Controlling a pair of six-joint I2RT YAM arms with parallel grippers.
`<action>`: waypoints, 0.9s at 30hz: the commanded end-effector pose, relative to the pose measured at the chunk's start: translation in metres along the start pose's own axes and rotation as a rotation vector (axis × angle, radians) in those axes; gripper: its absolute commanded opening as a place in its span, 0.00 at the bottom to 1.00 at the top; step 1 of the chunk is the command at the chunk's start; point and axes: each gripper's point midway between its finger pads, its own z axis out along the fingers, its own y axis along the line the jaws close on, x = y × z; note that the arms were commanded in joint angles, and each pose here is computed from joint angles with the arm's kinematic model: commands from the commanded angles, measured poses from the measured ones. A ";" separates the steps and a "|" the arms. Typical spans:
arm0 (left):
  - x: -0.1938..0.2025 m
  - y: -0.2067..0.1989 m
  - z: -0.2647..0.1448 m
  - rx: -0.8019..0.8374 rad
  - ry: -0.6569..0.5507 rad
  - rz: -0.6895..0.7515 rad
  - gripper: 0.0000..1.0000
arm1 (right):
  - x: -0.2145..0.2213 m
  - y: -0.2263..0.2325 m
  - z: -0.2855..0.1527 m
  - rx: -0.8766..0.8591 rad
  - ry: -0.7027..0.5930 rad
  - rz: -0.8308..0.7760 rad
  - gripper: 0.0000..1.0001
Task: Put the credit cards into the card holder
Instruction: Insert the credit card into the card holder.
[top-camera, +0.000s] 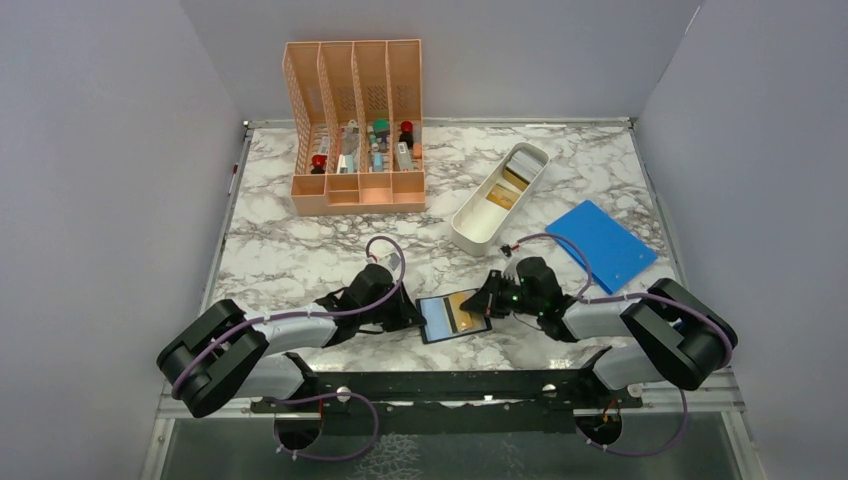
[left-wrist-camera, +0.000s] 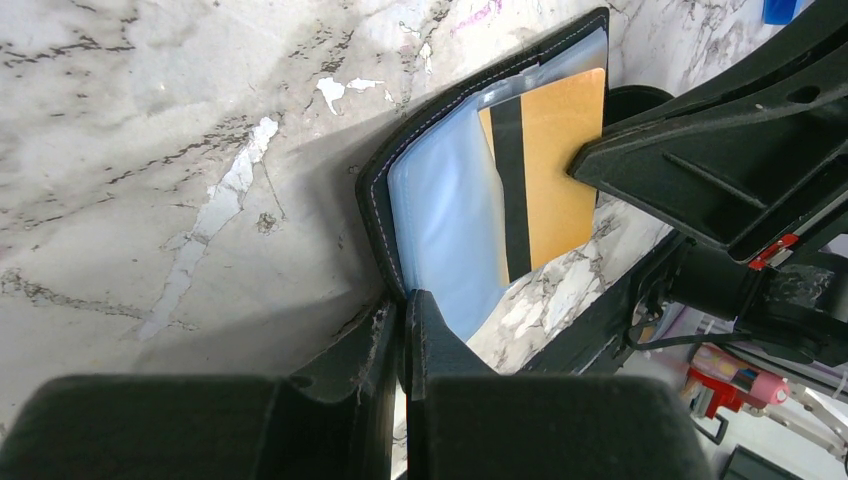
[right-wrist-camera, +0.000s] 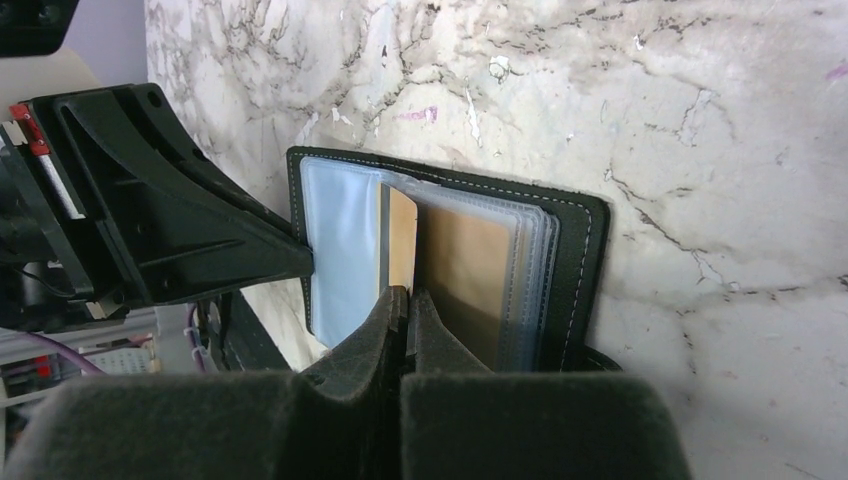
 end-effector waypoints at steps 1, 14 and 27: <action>0.000 -0.005 0.000 0.012 0.015 0.013 0.08 | 0.022 -0.018 -0.006 0.083 0.064 0.025 0.01; 0.000 -0.013 0.001 0.046 0.026 0.014 0.11 | 0.034 -0.001 0.011 0.064 0.111 0.003 0.09; 0.003 -0.016 -0.001 0.063 0.036 0.013 0.12 | 0.011 -0.009 -0.001 0.150 -0.014 -0.059 0.07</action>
